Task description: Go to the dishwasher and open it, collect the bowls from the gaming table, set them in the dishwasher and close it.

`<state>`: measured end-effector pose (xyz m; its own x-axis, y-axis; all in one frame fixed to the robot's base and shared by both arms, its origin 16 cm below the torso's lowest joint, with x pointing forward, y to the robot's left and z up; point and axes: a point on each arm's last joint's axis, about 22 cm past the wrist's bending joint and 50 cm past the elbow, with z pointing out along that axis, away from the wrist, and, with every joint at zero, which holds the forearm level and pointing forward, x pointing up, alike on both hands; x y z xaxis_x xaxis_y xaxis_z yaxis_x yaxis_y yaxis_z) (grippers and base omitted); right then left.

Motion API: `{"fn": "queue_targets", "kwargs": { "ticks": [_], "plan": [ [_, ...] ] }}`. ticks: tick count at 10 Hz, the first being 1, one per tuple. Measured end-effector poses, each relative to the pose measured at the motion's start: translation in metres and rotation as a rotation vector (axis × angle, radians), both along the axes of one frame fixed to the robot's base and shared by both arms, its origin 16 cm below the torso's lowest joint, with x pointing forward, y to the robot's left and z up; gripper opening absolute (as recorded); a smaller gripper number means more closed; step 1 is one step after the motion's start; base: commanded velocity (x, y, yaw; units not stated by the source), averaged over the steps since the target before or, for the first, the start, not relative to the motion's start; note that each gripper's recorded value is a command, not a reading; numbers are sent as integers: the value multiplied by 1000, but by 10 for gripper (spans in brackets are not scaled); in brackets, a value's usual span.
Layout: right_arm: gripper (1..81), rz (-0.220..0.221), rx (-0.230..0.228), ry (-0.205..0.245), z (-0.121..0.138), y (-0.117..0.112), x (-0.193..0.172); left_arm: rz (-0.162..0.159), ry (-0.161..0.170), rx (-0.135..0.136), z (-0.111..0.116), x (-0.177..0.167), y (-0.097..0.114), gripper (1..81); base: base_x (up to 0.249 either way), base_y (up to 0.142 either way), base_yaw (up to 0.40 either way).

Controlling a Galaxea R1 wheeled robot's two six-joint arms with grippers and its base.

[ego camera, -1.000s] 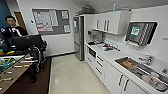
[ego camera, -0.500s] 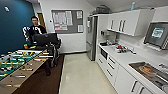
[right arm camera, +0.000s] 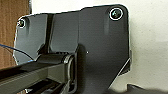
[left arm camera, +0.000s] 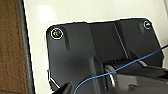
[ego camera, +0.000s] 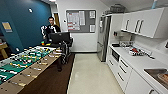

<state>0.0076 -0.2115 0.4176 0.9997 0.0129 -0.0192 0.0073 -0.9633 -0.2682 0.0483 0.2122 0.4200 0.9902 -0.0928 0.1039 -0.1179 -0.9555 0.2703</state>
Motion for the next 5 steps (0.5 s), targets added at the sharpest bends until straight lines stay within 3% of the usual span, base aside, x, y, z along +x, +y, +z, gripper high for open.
{"fn": "queue_targets", "kwargs": {
  "ticks": [3,5],
  "plan": [
    [811,0,15,-2,2,-7,0,0,-2,2,0,-1,4,811,0,0,339],
    [811,4,80,-3,11,9,0,2,-3,8,0,-2,10,811,0,0,339]
  ]
}}
